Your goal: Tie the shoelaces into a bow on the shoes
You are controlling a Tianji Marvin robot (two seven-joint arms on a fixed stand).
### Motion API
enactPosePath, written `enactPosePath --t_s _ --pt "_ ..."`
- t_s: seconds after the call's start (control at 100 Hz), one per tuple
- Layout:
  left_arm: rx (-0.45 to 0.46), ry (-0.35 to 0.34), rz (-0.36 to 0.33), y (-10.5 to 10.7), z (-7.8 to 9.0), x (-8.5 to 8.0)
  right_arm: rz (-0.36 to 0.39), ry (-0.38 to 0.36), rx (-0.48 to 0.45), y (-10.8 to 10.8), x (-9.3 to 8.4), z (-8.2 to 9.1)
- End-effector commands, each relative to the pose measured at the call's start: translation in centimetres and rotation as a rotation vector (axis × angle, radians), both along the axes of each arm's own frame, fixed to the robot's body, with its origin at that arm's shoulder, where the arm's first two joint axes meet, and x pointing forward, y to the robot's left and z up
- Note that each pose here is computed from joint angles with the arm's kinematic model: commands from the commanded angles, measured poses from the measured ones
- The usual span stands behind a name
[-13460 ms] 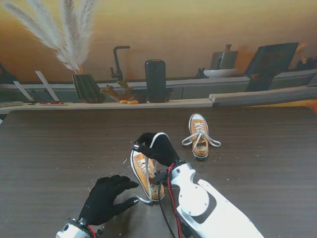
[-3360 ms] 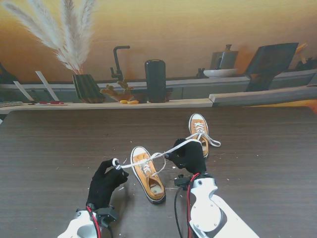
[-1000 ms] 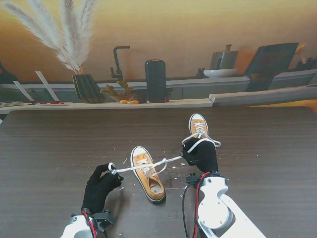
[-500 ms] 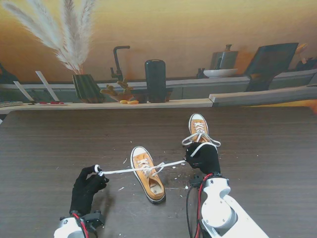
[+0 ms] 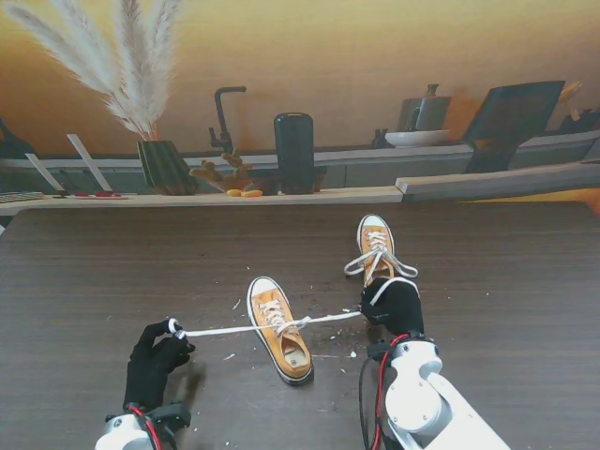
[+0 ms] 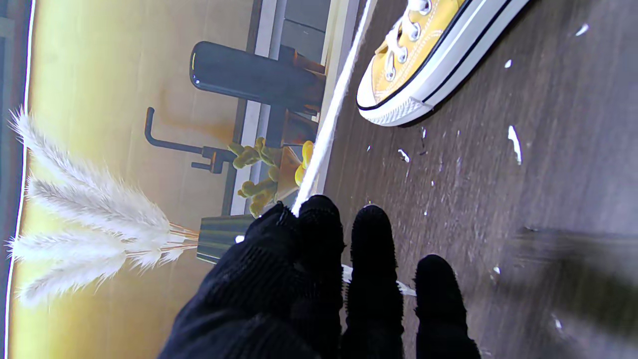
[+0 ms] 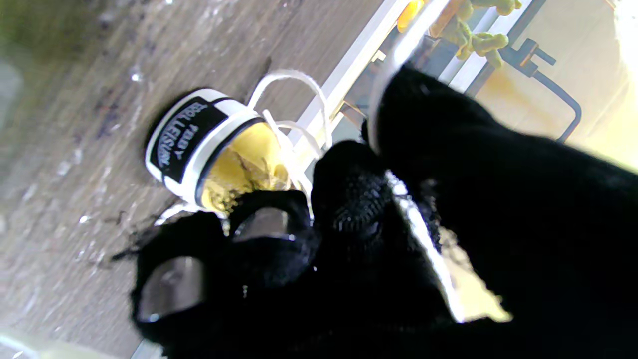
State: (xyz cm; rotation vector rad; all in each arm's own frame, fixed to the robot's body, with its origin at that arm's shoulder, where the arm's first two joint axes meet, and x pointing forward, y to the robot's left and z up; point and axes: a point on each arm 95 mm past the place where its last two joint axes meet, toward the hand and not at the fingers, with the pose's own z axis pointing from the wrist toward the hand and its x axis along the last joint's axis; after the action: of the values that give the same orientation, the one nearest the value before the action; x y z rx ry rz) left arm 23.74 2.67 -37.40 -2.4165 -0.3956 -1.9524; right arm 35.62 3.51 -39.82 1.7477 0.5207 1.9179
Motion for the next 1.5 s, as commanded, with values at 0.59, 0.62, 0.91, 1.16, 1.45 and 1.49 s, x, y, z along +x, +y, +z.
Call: enactPosePath --t_s 0.59,0.62,0.91,1.16,1.45,1.49 --pt "0.083 -0.019 0.156 3.1 -0.1 -0.7 -0.01 0.067 -0.007 -0.6 -0.9 -1.8" --pt "0.088 -0.019 0.157 3.2 -0.1 -0.7 -0.012 0.071 -0.008 -0.7 -0.9 -1.9" --pt "0.1 -0.059 0.11 3.1 0.1 -0.6 -0.015 0.059 0.028 -0.7 -1.1 -1.6" --pt "0.352 -0.059 -0.048 3.6 0.7 -0.7 0.05 0.018 -0.061 -1.6 -1.9 0.1" --pt "0.942 0.086 -0.126 6.0 0.5 -0.2 0.152 0.098 -0.282 -4.2 -2.7 1.7" --pt "1.004 0.116 -0.145 6.4 0.4 -0.1 0.171 0.122 -0.318 -4.5 -2.8 2.0"
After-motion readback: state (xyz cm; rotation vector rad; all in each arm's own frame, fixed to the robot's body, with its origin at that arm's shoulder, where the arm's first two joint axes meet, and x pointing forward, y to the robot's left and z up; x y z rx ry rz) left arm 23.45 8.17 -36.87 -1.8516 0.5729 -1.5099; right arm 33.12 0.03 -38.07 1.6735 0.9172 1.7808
